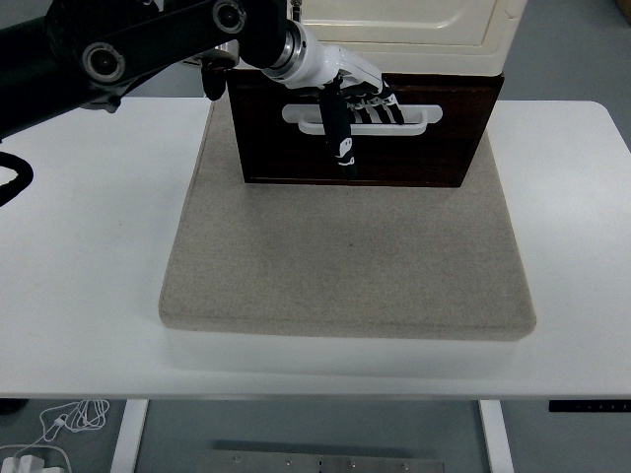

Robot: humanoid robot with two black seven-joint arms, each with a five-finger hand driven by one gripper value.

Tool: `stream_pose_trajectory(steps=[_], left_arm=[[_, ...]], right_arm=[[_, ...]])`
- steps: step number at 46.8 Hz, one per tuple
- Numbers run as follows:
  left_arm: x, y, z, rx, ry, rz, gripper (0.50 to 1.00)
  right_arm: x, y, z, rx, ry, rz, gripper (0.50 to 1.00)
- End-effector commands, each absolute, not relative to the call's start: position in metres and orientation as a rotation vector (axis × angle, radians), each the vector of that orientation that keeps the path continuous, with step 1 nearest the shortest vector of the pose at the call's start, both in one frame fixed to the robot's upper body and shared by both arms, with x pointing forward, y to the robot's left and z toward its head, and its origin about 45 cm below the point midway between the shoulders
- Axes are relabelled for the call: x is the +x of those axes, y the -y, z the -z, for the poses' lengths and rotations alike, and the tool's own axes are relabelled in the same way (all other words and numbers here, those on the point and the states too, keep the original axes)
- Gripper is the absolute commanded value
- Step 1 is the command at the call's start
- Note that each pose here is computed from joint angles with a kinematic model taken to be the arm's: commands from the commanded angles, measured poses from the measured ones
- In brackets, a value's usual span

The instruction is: Open the drawer under the combination cabinet

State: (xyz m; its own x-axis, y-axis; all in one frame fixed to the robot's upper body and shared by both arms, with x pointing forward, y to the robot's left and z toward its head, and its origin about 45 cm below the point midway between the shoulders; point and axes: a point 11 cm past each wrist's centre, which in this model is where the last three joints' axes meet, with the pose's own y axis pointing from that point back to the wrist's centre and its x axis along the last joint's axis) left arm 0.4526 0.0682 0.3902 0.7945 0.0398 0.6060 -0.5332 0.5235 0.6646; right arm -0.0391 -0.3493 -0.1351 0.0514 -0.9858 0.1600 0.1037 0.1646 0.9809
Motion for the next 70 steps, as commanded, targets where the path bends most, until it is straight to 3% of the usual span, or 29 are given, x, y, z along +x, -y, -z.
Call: stream_pose_trajectory(steps=[1, 70], left_arm=[[0.4522, -0.0674, -0.3905, 0.967, 0.573, -0.363, 0.984], [0.4439, -0.0624, -0.3935, 0.947, 0.576, -0.332, 0.99]], right_arm=[[-0.0391, 0.3493, 0.1351, 1.031, 1.172, 1.107, 0.928], [-0.0391, 0.3493, 0.1351, 1.031, 1.172, 1.107, 0.928]])
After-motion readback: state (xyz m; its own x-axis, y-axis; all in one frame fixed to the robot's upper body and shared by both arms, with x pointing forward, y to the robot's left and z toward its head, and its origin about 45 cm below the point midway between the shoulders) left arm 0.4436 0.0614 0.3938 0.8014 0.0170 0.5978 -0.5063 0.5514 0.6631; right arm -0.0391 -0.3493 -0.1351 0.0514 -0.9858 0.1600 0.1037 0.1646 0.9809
